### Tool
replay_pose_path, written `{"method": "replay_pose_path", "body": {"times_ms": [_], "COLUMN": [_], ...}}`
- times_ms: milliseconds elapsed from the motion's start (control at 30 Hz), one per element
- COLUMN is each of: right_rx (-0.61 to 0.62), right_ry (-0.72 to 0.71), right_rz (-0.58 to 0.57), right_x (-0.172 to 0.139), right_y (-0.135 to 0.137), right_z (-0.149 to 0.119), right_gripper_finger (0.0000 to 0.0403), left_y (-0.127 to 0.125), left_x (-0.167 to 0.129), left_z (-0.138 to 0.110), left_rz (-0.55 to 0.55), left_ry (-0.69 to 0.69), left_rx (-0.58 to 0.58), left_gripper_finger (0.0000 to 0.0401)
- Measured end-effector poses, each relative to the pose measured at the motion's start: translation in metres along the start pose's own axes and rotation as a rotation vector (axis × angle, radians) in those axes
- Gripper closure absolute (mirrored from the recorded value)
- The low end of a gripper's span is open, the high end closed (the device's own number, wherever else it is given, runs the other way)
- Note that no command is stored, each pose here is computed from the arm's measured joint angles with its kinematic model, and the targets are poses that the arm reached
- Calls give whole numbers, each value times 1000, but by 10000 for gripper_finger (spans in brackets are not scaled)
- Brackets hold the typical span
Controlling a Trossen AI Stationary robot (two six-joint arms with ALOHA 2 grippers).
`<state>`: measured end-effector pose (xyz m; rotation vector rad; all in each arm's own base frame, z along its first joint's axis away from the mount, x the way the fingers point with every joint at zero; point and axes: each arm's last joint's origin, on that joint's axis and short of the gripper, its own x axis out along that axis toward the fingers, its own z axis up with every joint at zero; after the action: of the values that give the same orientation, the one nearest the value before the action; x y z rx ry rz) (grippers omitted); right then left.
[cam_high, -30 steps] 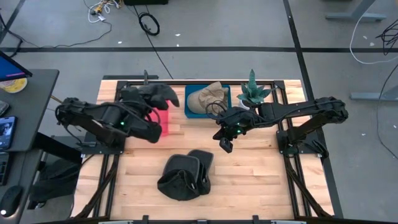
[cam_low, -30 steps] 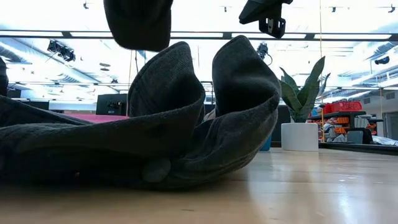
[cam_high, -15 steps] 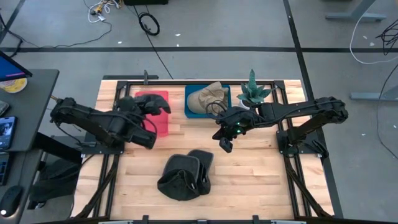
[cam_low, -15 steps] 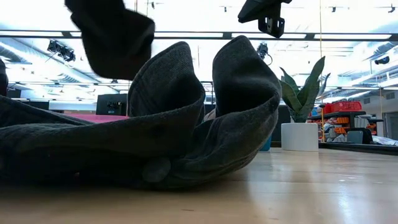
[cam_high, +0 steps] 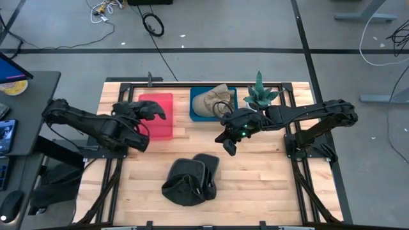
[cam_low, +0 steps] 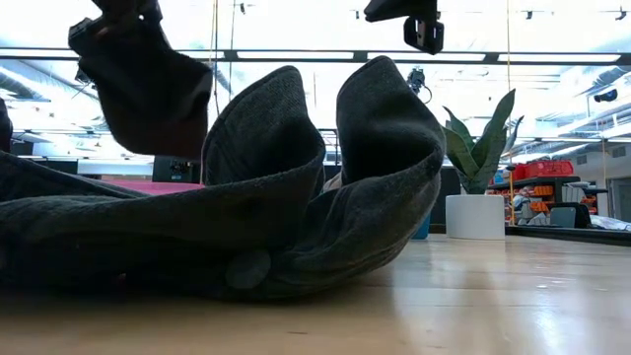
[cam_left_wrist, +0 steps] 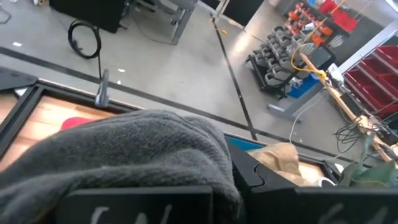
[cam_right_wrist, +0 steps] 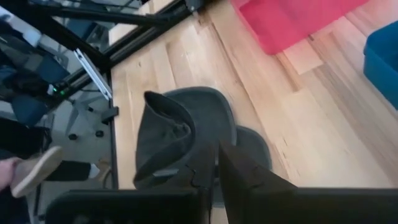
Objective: Pick & Place hat
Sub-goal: Put the top black cap into the red bin
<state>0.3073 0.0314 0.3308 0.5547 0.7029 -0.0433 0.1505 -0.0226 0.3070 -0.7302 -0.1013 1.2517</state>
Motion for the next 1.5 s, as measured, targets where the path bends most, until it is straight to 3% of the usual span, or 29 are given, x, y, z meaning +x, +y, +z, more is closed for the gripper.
{"method": "replay_pose_path", "body": {"times_ms": [333,467,800,1167,1500], "right_rx": [59,84,128,128,128], "right_ry": [-38,-39,-61,-96,-100], "right_rz": [24,22,9,19,20], "right_x": [0,0,-1,-1,-1], "right_y": [2,2,-6,-5,-5], "right_z": [4,4,10,13,14], "right_gripper_finger": [378,378,378,378,378], "left_y": [30,28,22,29,41], "left_x": [12,15,39,74,81], "left_z": [-18,-21,-15,-39,-40], "left_rz": [-39,-58,25,-22,56], "left_ry": [31,81,141,150,174], "left_rx": [-109,-53,118,55,152], "left_gripper_finger": [393,393,393,393,393]}}
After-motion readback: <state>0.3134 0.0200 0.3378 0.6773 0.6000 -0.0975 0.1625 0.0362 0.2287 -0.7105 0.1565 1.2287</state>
